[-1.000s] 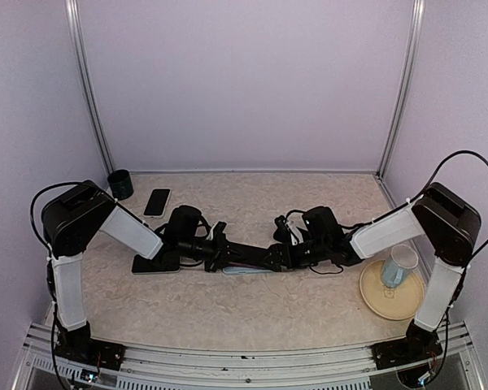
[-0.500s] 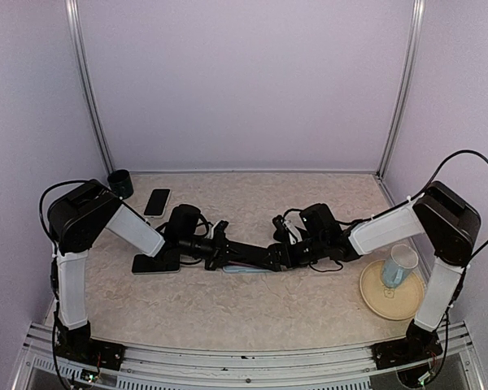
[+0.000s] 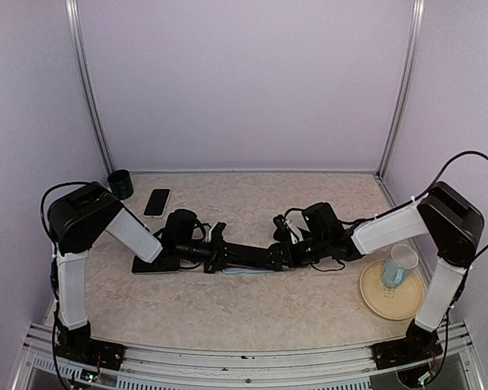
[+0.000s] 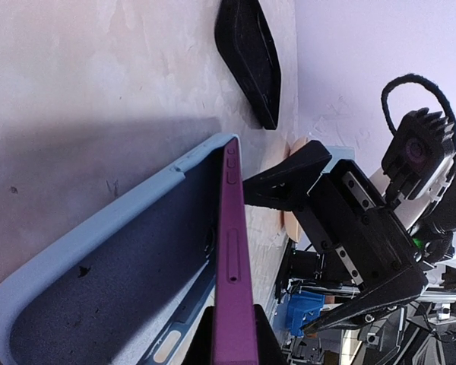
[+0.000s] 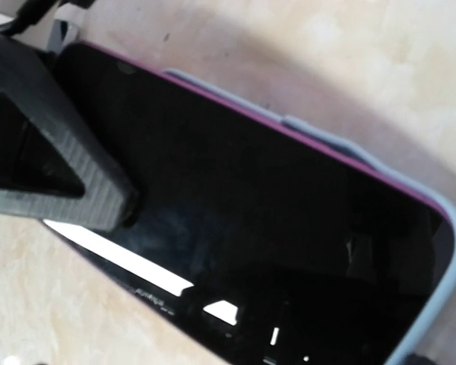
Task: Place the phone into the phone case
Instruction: Install the phone on the phone case.
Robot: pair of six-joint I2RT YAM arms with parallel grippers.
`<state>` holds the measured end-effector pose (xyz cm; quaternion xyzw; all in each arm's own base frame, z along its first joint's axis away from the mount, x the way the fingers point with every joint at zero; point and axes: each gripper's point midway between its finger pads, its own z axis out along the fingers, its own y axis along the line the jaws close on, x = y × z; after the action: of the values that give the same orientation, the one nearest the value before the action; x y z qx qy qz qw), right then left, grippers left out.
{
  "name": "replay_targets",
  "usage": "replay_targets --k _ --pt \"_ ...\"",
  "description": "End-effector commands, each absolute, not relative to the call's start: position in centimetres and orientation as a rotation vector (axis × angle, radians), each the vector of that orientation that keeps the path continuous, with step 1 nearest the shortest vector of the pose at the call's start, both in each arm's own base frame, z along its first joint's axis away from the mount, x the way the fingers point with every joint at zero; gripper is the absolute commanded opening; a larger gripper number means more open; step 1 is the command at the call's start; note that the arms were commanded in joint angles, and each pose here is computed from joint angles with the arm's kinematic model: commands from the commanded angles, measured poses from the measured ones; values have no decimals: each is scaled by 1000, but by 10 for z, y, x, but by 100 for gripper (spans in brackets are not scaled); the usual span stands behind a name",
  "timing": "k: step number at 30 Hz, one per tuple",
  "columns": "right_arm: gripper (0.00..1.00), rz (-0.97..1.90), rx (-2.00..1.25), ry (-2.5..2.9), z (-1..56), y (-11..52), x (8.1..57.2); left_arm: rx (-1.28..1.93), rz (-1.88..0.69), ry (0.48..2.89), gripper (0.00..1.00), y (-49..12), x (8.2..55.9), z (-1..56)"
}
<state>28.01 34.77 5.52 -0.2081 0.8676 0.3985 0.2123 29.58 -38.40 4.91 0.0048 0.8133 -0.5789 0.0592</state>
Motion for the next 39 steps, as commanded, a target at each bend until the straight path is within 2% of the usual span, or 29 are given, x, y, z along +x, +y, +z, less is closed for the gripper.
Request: replay_targets --k 1,12,25,39 --pt "100 1142 -584 2384 69 343 277 98 -1820 2316 0 -388 296 86" --pt "100 1159 -539 2403 66 335 280 148 -1875 2189 0 -385 296 121" --pt "95 1435 -573 2281 96 358 278 191 -1903 2197 0 -393 285 118" --pt "81 1620 -588 2207 108 372 277 243 -1926 2206 0 -399 276 114"
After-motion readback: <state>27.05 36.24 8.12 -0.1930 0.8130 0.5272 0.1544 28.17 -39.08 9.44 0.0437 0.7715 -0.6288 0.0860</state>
